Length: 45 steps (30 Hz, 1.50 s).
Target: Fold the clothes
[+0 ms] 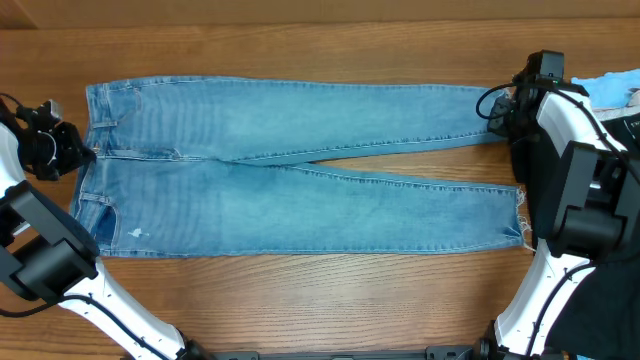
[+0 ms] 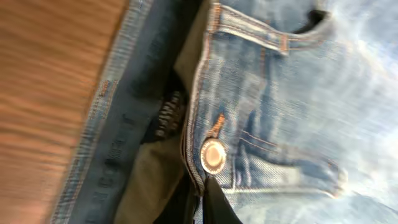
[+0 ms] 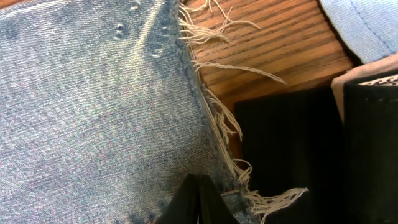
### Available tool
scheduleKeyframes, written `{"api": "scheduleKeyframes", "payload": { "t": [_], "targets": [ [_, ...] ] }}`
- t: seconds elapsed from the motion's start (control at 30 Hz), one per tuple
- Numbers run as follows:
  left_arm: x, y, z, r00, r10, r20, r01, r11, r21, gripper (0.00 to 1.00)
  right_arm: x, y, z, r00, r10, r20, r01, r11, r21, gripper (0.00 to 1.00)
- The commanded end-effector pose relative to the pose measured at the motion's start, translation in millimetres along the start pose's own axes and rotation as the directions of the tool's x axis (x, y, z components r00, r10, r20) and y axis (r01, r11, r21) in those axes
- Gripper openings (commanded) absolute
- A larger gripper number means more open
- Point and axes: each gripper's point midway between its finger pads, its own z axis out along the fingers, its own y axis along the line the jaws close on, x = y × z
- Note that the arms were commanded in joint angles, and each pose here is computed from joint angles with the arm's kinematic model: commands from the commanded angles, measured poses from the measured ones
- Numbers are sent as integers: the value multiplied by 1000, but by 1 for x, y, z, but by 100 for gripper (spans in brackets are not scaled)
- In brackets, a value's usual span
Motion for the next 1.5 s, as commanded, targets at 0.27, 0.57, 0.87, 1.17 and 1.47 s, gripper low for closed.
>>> {"api": "scheduleKeyframes", "payload": {
  "t": [0.27,0.57,0.87,1.17,1.47],
  "targets": [
    [0,59,-6,990,-126,67,140,950,-279,4,18,-2,22,998,-6,-69,6,1000,0,4],
    [-2,58,-2,990,-120,78,137,954,-266,26,15,-1,23,998,-6,-57,5,1000,-3,4],
    [14,39,-14,999,17,-39,-24,981,-192,59,-1,19,-4,999,1,-54,-7,994,-106,28],
    [37,30,-14,991,-4,-131,-17,987,-158,62,97,-18,-71,836,328,-439,-258,942,214,4],
    [33,29,-13,993,-11,-115,-8,987,-161,63,154,-27,-60,746,353,-565,-220,931,292,4]
  ]
}}
